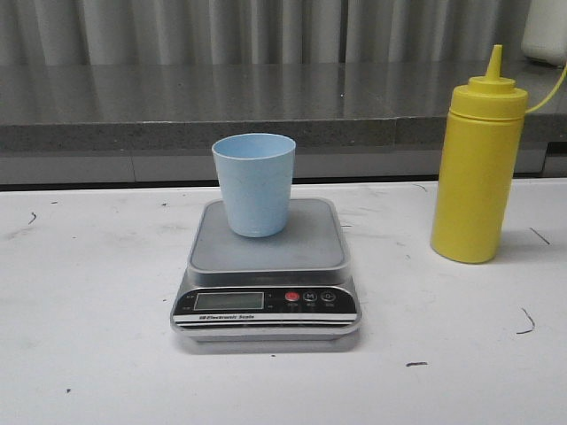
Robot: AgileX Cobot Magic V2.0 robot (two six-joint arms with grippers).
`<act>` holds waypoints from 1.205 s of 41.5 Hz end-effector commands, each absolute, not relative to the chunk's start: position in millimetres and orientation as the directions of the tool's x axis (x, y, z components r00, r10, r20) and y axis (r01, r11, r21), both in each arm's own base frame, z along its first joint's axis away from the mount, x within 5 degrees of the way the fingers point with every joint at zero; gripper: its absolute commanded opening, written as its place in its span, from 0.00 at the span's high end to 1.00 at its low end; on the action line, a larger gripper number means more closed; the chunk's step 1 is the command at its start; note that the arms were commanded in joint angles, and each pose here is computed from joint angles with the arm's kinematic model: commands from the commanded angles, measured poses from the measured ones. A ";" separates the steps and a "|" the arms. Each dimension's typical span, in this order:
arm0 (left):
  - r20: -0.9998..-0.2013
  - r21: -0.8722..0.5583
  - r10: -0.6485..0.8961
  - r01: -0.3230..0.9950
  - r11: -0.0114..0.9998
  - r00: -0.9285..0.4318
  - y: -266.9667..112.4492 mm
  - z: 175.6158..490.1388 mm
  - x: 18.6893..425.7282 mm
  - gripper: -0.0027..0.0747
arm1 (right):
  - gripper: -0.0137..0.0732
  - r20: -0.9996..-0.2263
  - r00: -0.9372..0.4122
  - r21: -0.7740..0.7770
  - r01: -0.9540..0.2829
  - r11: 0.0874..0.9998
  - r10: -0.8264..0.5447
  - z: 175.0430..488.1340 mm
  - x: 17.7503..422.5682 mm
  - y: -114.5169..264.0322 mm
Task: Pour seasoning into cup on scale with both arms
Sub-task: 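Reach the right gripper to the yellow squeeze bottle and grasp it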
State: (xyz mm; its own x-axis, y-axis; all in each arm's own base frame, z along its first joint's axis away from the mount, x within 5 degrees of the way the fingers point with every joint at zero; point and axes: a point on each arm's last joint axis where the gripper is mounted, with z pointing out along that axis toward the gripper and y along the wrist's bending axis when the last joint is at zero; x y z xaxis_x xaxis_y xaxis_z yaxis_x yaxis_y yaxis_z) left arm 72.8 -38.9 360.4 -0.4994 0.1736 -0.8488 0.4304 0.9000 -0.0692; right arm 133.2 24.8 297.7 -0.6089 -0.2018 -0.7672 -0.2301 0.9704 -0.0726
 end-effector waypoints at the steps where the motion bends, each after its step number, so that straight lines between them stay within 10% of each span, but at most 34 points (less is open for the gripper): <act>1: -0.893 -0.082 0.128 0.436 0.896 -0.432 -40.2 373.7 74.4 0.49 | 0.17 -0.810 -0.541 -0.082 -0.279 0.957 -0.228 307.2 146.0 34.5; 50: -0.893 -0.082 0.128 0.436 0.896 -0.432 -40.2 373.7 74.4 0.49 | 0.08 -0.979 -0.193 0.089 -0.132 0.987 0.063 186.4 249.0 53.9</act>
State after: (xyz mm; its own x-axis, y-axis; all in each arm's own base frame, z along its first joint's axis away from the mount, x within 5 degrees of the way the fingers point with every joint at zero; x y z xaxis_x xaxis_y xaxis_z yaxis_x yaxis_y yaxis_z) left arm 72.8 -38.8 360.5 -0.4989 0.1744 -0.8489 0.4299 0.9003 -0.0677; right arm 240.0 52.8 166.9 -0.3708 0.0329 -0.9281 -0.1231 0.9888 0.0842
